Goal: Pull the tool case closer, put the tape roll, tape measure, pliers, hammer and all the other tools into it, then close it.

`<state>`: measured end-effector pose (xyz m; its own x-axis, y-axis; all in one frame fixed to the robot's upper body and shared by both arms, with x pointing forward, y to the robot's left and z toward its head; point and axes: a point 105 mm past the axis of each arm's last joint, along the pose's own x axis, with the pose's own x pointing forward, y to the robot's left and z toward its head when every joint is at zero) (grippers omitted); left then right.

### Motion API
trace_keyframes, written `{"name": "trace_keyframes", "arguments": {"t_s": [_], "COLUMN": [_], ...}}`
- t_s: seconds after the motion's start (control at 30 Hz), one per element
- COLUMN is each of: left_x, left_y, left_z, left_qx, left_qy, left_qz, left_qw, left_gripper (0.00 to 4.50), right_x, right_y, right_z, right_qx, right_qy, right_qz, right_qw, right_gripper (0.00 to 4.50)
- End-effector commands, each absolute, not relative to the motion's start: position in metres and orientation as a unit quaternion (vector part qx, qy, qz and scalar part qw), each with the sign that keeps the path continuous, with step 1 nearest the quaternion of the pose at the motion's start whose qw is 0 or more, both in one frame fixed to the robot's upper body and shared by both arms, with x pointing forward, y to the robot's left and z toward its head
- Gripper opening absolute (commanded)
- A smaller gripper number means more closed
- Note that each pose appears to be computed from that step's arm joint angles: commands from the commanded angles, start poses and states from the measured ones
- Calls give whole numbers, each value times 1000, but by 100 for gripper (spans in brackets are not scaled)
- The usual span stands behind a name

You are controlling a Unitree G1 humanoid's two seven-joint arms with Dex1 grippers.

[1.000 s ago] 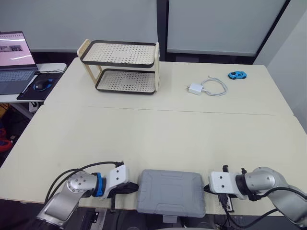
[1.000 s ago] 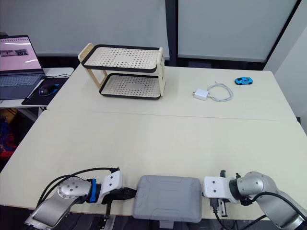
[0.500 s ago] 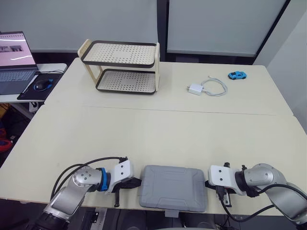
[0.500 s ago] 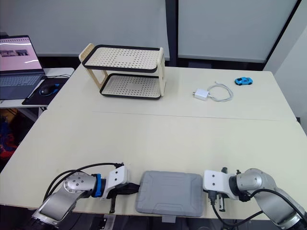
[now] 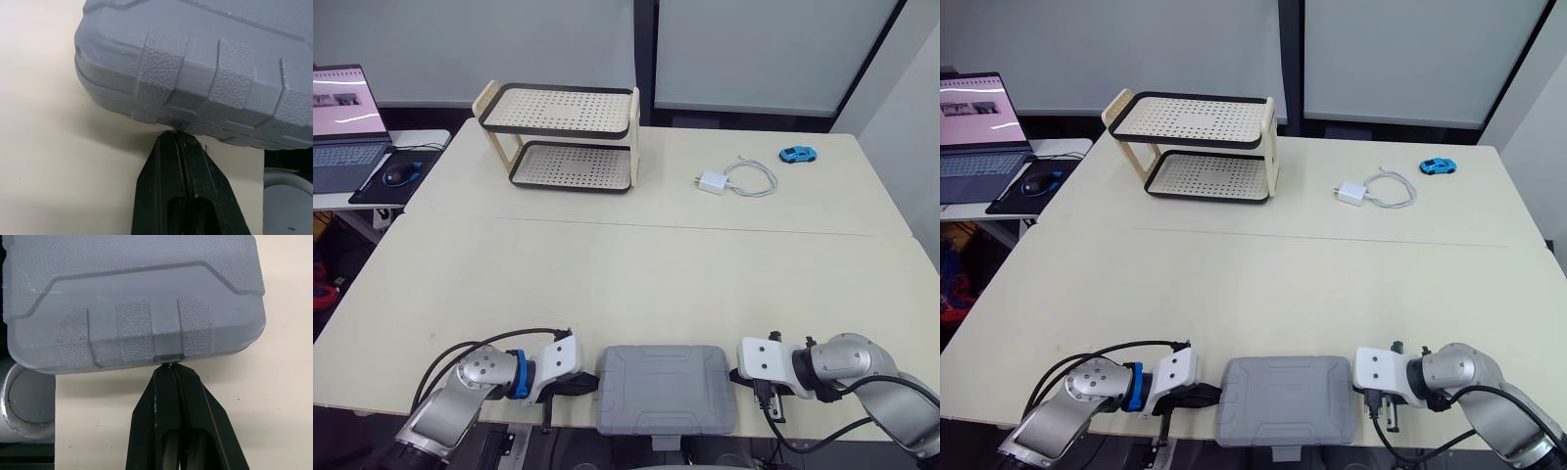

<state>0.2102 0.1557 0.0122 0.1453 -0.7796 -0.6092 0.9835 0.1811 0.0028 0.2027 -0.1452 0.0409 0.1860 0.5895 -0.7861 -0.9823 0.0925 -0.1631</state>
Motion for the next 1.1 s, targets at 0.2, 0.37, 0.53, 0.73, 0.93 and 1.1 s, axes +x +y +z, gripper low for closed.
{"name": "trace_keyframes", "arguments": {"t_s": [0.2,0.37,0.53,0.73,0.93,1.1], "left_x": [215,210,217,227,228,231], "left_y": [145,146,167,222,263,272], "left_z": [17,16,22,52,92,107], "left_qx": [209,207,222,250,324,320], "left_qy": [220,226,235,236,220,205], "left_qz": [-612,-615,-588,-545,-491,-469], "left_qw": [731,726,741,765,778,797], "left_gripper": [0,0,0,0,0,0], "right_x": [193,196,200,205,198,194], "right_y": [-132,-136,-155,-195,-229,-249], "right_z": [48,48,54,82,135,159], "right_qx": [-346,-351,-353,-379,-408,-408], "right_qy": [258,261,283,272,222,227], "right_qz": [601,593,566,528,532,541], "right_qw": [673,676,689,710,708,699], "right_gripper": [2,2,2,2,2,2]}}
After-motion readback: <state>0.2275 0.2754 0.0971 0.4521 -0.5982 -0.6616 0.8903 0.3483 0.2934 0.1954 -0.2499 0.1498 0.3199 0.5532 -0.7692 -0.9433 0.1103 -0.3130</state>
